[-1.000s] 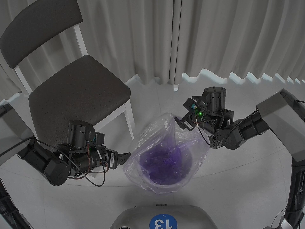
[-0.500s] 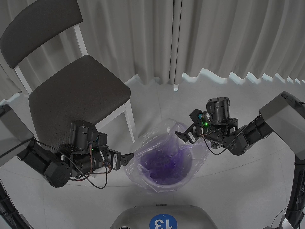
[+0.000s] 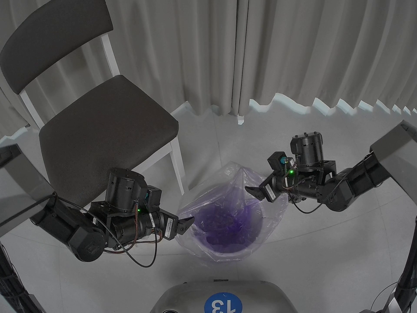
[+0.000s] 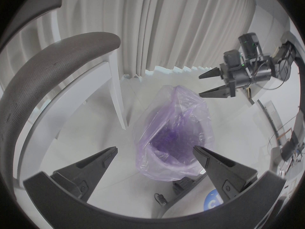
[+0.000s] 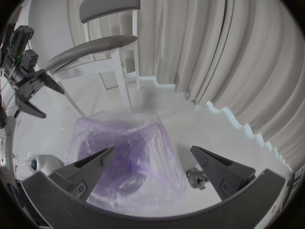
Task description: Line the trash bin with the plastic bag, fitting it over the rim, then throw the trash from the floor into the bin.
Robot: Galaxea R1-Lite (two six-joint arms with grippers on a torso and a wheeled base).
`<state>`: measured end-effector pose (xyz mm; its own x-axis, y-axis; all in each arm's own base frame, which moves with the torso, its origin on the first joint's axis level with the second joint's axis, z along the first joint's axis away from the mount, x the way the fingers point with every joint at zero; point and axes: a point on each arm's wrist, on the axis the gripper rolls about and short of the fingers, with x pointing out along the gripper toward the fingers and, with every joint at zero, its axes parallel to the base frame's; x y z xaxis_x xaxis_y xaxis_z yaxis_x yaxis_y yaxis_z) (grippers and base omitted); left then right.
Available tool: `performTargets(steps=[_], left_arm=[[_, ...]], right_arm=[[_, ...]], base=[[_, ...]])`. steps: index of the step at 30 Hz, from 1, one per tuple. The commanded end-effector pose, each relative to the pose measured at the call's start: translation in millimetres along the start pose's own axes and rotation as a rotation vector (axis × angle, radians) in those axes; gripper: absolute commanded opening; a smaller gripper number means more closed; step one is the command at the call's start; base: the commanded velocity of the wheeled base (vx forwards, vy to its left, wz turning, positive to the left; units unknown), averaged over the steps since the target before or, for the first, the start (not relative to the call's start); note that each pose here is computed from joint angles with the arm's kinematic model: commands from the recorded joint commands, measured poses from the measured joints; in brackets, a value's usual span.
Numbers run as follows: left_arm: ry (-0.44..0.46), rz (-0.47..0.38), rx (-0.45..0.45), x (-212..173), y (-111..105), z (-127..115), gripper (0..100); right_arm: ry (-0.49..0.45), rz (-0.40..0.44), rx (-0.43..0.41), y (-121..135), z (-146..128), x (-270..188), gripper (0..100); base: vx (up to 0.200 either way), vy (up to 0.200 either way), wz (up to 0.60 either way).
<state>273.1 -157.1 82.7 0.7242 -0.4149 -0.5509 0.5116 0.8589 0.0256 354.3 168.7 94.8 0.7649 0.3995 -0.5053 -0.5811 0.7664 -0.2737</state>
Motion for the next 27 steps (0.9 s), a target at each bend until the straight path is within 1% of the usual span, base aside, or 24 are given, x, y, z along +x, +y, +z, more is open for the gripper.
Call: performTargets(steps=[1, 5, 9, 16, 20, 24, 25, 27], left_arm=[[0.039, 0.011, 0.065, 20.2, -2.6, -8.5, 100], [0.046, 0.013, 0.078, 32.2, -3.1, -9.5, 100], [0.046, 0.047, 0.145, 50.2, -2.0, -7.3, 100], [0.023, 0.051, 0.145, 72.6, -2.5, 0.4, 100], [-0.014, 0.028, 0.117, 60.8, -2.7, 9.1, 100], [-0.081, -0.051, 0.028, 31.6, -4.9, 25.0, 100], [-0.099, -0.07, 0.003, 23.0, -6.1, 29.0, 100], [-0.123, -0.078, -0.037, 13.6, -10.0, 35.4, 100]], right_arm=[[0.05, -0.022, 0.017, -6.6, -7.9, -52.8, 100], [0.092, -0.059, 0.027, -8.0, -20.5, -68.8, 100], [0.139, -0.1, 0.044, -13.3, -34.9, -77.6, 100], [0.167, -0.12, 0.074, -25.4, -45.6, -76.7, 100], [0.17, -0.115, 0.077, -23.9, -48.6, -80.7, 100], [0.152, -0.125, 0.099, -22.9, -49.5, -84.8, 100], [0.146, -0.127, 0.122, -22.1, -50.1, -87.5, 100], [0.145, -0.129, 0.148, -20.5, -51.9, -89.9, 100]], base=[[0.0, 0.0, 0.0], [0.0, 0.0, 0.0], [0.0, 0.0, 0.0], [0.0, 0.0, 0.0], [0.0, 0.0, 0.0], [0.0, 0.0, 0.0], [0.0, 0.0, 0.0], [0.0, 0.0, 0.0]])
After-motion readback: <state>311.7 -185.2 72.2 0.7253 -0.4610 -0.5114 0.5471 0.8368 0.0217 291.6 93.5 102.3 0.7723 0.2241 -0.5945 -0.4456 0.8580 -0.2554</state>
